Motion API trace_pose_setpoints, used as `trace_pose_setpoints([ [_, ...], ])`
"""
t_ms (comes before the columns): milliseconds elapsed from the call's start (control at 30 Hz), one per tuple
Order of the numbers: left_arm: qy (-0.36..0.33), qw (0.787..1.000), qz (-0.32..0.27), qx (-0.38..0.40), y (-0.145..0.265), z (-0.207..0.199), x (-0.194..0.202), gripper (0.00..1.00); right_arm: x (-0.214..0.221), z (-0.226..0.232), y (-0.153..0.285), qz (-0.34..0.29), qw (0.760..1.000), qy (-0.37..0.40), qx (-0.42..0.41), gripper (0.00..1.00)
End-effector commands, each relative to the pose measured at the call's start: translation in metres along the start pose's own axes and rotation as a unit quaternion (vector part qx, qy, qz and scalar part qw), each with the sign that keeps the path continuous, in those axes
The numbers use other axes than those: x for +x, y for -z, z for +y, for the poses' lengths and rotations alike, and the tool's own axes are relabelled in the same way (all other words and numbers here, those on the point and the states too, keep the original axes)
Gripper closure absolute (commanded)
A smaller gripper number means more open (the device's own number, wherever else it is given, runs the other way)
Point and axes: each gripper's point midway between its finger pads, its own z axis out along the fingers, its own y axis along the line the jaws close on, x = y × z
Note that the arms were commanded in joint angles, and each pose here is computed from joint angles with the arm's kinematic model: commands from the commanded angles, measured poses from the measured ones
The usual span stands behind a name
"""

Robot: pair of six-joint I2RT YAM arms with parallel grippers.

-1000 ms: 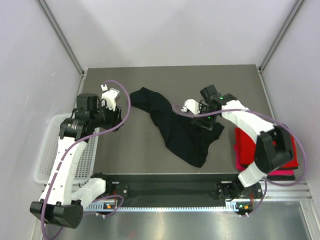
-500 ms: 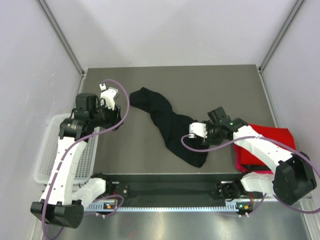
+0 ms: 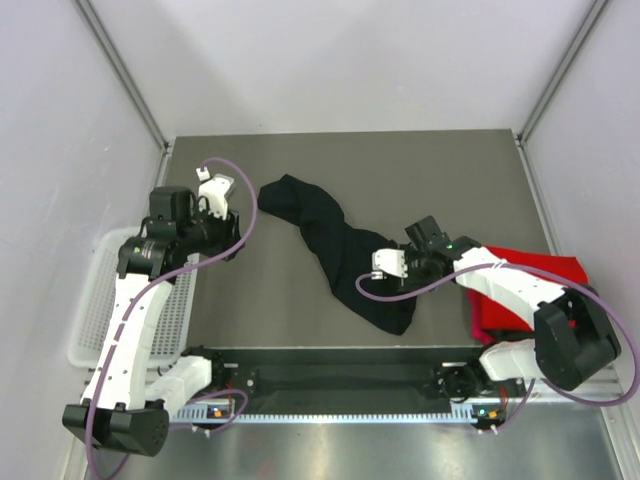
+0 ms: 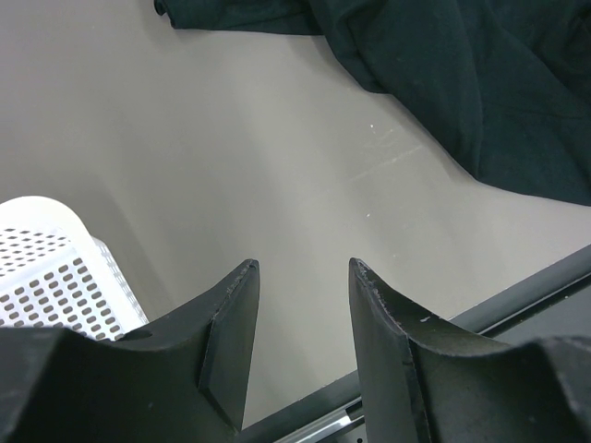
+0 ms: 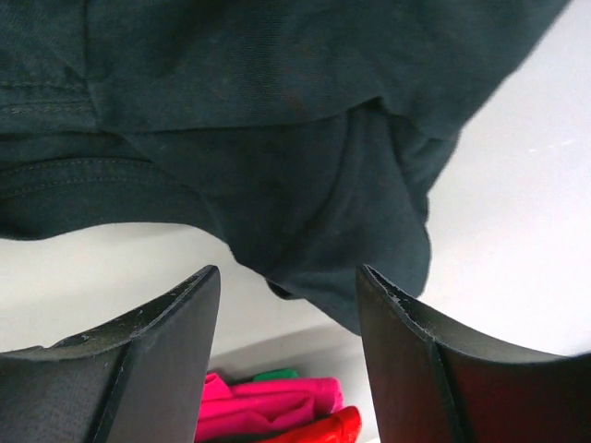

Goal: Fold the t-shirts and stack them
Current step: Flatten the tshirt out

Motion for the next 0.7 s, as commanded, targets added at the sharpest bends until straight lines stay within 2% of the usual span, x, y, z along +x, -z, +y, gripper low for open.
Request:
trace_pose_setpoints([
  [0,-0.003,1.000,-0.024,-0.001,-0.001,0.002,-0.011,0.51,-0.011,-0.006,0.006,-0.007,1.000,0.014,-0.001,0.39],
  [100,0.000,1.000,-0.023,0.000,-0.001,0.001,-0.009,0.51,-0.011,-0.006,0.002,-0.007,1.000,0.014,-0.001,0.40],
  [233,0.002,1.000,-0.024,-0.001,0.001,0.001,-0.008,0.51,-0.010,-0.016,-0.004,0.000,1.000,0.002,0.023,0.48],
  [400,0.002,1.000,-0.025,-0.003,0.003,0.002,-0.007,0.51,-0.011,-0.025,-0.007,0.007,0.999,-0.005,0.038,0.65],
  [433,0.003,1.000,-0.026,-0.003,0.003,0.002,-0.007,0.51,-0.012,-0.027,-0.007,0.005,0.999,-0.006,0.039,0.72],
  [467,0.004,1.000,-0.026,-0.002,0.003,0.001,-0.007,0.51,-0.014,-0.028,-0.007,0.005,0.999,-0.012,0.039,0.83],
  [533,0.004,1.000,-0.027,-0.001,0.003,0.001,-0.007,0.51,-0.015,-0.031,-0.007,0.003,0.999,-0.022,0.037,0.95],
  [633,0.001,1.000,-0.030,0.002,0.005,0.000,-0.009,0.51,-0.031,-0.052,0.013,-0.026,0.996,-0.040,0.072,1.00],
  [667,0.000,0.999,-0.032,0.004,0.004,0.000,-0.010,0.51,-0.044,-0.073,0.037,-0.053,0.991,-0.048,0.109,1.00],
])
